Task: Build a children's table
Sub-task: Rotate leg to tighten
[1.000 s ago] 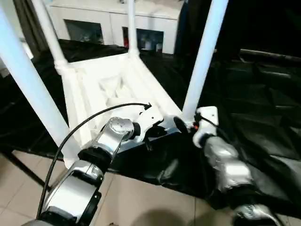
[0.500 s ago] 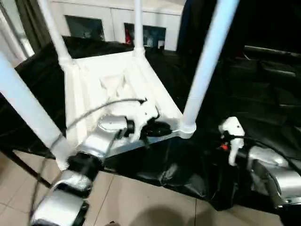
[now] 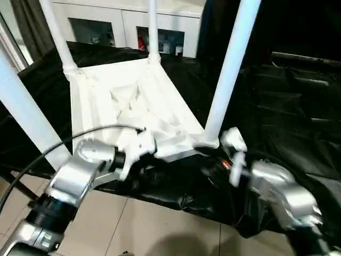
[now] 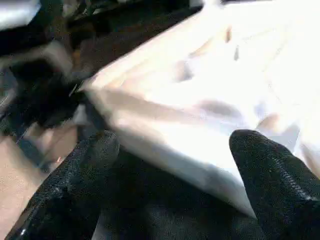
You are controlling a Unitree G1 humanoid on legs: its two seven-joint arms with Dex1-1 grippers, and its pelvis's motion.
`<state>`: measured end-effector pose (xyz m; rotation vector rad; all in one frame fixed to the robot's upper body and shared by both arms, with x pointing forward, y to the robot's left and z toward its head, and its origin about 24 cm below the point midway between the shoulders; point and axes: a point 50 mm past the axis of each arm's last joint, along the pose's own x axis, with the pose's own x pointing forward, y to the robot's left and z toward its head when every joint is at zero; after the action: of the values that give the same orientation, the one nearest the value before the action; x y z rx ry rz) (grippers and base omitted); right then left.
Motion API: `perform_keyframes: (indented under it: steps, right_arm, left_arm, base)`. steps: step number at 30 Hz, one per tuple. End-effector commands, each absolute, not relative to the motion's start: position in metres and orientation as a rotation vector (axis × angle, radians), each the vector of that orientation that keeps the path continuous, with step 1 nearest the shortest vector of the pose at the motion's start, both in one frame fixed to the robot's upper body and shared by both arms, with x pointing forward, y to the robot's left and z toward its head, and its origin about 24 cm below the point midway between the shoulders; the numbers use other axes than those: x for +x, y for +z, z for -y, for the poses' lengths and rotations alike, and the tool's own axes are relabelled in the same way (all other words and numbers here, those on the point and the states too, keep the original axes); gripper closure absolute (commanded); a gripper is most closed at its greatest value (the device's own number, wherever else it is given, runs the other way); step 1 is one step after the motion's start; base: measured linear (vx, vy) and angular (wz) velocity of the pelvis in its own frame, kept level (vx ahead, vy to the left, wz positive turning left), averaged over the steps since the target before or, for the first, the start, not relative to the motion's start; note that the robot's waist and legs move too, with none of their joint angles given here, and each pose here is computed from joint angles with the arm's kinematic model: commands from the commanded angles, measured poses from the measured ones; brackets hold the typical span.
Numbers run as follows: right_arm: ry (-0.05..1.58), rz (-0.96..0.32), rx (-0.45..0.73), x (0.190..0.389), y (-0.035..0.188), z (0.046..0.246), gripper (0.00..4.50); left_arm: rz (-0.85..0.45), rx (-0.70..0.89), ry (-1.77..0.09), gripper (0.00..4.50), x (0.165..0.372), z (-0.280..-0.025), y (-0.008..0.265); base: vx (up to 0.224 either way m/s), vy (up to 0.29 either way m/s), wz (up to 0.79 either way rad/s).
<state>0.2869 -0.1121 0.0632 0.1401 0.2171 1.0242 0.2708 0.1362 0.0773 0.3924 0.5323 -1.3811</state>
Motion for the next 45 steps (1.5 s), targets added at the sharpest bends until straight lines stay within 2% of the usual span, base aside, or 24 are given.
perform_keyframes:
  steps: [1, 4, 6, 9, 11, 15, 21, 33, 38, 43, 45]
  right_arm:
    - [0.964, -0.215, 0.137, 0.294, 0.06, 0.109, 0.54]
    - [0.901, -0.2, 0.183, 0.303, 0.058, 0.097, 0.54]
    - [0.876, -0.199, 0.181, 0.306, 0.056, 0.095, 0.54]
    - [0.839, -0.201, 0.171, 0.31, 0.054, 0.095, 0.54]
    - [0.749, -0.206, 0.154, 0.319, 0.052, 0.099, 0.54]
    - [0.662, -0.199, 0.139, 0.329, 0.051, 0.106, 0.54]
    - [0.481, -0.185, 0.067, 0.355, 0.056, 0.119, 0.54]
    - [0.324, -0.193, 0.018, 0.374, 0.059, 0.133, 0.54]
    - [0.321, -0.18, 0.031, 0.377, 0.061, 0.134, 0.54]
    - [0.395, -0.175, 0.013, 0.375, 0.061, 0.125, 0.54]
    - [0.402, -0.176, 0.007, 0.374, 0.059, 0.125, 0.54]
  left_arm:
    - [-0.571, 0.441, -1.374, 1.82, 0.265, -0.138, 0.078]
    - [-0.599, 0.484, -1.345, 1.71, 0.261, -0.143, 0.074]
    - [-0.599, 0.5, -1.328, 1.42, 0.261, -0.144, 0.074]
    - [-0.588, 0.524, -1.299, 1.3, 0.264, -0.145, 0.074]
    - [-0.563, 0.541, -1.272, 0.97, 0.267, -0.143, 0.075]
    - [-0.544, 0.546, -1.262, 0.65, 0.268, -0.141, 0.075]
    - [-0.544, 0.665, -1.181, 0.11, 0.274, -0.144, 0.068]
    - [-0.502, 0.799, -1.05, 0.03, 0.285, -0.149, 0.064]
    - [-0.477, 0.856, -1.015, 0.03, 0.29, -0.152, 0.065]
    - [-0.365, 0.566, -1.099, 0.03, 0.287, -0.128, 0.08]
    - [-0.351, 0.53, -1.123, 0.03, 0.285, -0.125, 0.082]
  base:
    - [0.0, 0.0, 0.0]
    - [0.0, 0.0, 0.0]
    - [0.0, 0.0, 0.0]
    - [0.0, 0.0, 0.0]
    - [0.0, 0.0, 0.0]
    - [0.0, 0.0, 0.0]
    - [0.0, 0.0, 0.0]
    - [0.0, 0.0, 0.0]
    - [0.0, 0.0, 0.0]
    - [0.0, 0.0, 0.0]
    - [0.0, 0.0, 0.0]
